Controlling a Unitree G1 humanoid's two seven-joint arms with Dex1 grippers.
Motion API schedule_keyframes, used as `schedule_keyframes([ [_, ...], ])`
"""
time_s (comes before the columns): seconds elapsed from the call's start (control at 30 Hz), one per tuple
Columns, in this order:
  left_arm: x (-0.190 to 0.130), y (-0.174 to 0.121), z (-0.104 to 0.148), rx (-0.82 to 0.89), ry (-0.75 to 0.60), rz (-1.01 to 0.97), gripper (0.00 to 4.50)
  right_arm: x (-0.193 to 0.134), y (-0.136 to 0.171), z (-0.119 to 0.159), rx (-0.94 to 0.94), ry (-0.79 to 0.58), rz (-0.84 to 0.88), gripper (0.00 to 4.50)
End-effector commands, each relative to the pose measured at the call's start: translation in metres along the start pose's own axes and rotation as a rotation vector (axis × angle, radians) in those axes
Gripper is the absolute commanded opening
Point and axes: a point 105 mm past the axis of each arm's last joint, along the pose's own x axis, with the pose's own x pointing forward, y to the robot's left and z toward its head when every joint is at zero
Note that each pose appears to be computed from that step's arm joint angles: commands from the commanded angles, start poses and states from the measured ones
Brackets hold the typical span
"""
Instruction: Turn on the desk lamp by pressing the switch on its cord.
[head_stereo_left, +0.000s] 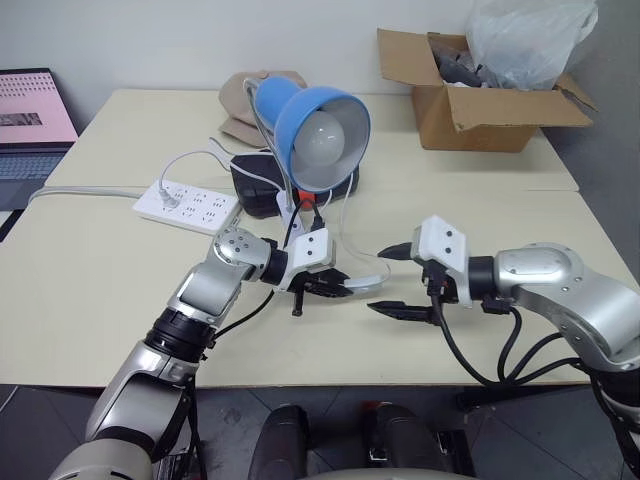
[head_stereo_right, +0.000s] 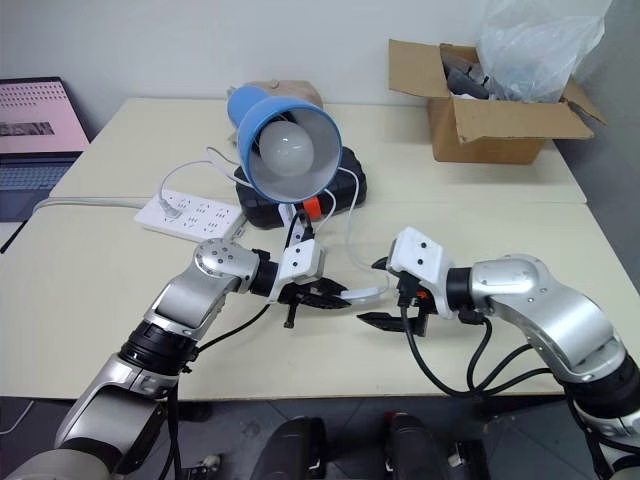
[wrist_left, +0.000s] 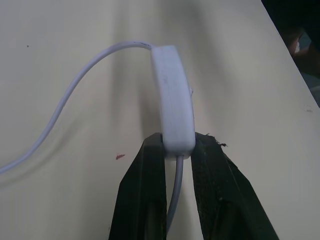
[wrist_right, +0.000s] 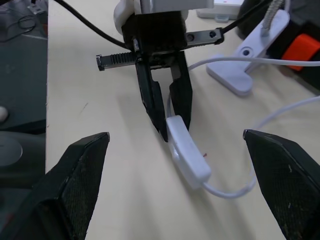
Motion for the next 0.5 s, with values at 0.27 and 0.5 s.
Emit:
schedule_keyframes([
  [0.27,-0.004,-0.004,0.021,0.071,-0.051,0.033,0.39,0.015,-0.008,-0.003,-0.058,0.038,0.063,4.50],
  [0.5,-0.003,-0.006,0.026,0.077,-0.059,0.042,0.39,0.017,-0.014,-0.008,-0.066,0.058,0.057,4.50],
])
